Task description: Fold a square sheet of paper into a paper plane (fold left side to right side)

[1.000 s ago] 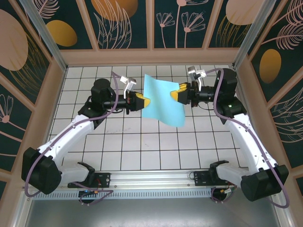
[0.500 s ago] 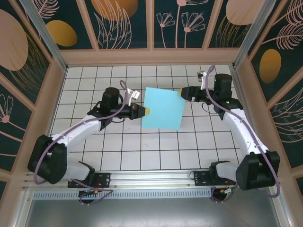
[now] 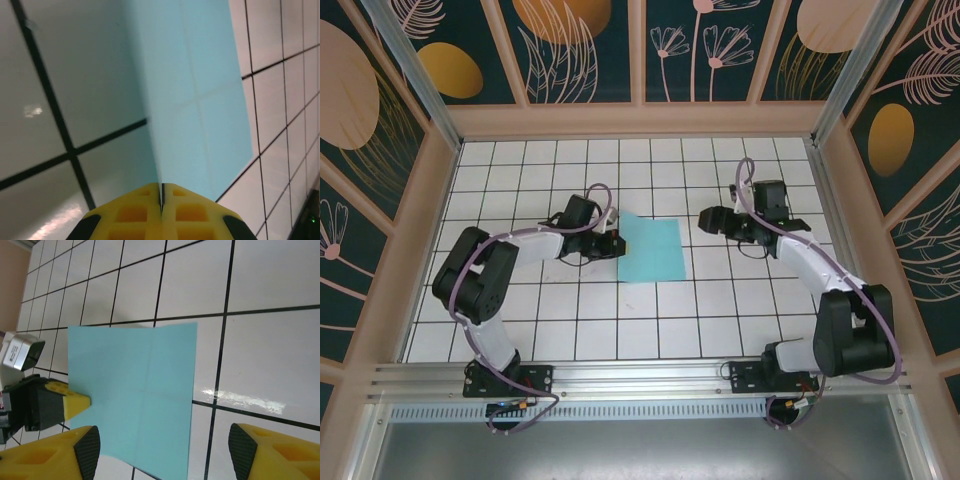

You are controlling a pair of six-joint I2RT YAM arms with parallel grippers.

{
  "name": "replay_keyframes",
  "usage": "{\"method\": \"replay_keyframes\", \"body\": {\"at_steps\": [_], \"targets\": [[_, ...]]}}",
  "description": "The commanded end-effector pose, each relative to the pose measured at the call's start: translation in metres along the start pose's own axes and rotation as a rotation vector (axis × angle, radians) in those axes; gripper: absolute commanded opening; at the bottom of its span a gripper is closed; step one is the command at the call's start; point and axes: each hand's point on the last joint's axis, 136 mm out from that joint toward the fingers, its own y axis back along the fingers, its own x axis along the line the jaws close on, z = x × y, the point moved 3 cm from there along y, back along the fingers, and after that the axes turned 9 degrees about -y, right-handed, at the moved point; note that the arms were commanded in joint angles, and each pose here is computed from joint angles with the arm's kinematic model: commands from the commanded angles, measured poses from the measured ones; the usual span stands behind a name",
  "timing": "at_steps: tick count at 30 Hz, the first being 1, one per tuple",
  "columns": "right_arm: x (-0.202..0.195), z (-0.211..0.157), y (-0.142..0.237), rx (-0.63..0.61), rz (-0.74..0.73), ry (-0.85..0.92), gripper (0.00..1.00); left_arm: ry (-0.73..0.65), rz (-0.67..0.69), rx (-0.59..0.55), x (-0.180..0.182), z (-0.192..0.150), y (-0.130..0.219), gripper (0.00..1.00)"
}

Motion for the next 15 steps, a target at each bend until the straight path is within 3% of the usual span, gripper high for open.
{"method": "replay_keyframes", "body": {"at_steps": [1,6,15], "targets": [[0.002,-0.004,-0.014,0.007,0.019,-0.009,0.69,-0.01,0.035,-0.011,0.002,0.015,0.0,0.0],[0.007,-0.011,-0.038,0.07,0.065,-0.063,0.63,-0.012,0.053,0.021,0.007,0.015,-0.005,0.0],[0.007,-0.014,-0.088,0.156,-0.002,-0.135,0.6,-0.041,0.048,0.059,0.005,0.014,-0.005,0.0]]}}
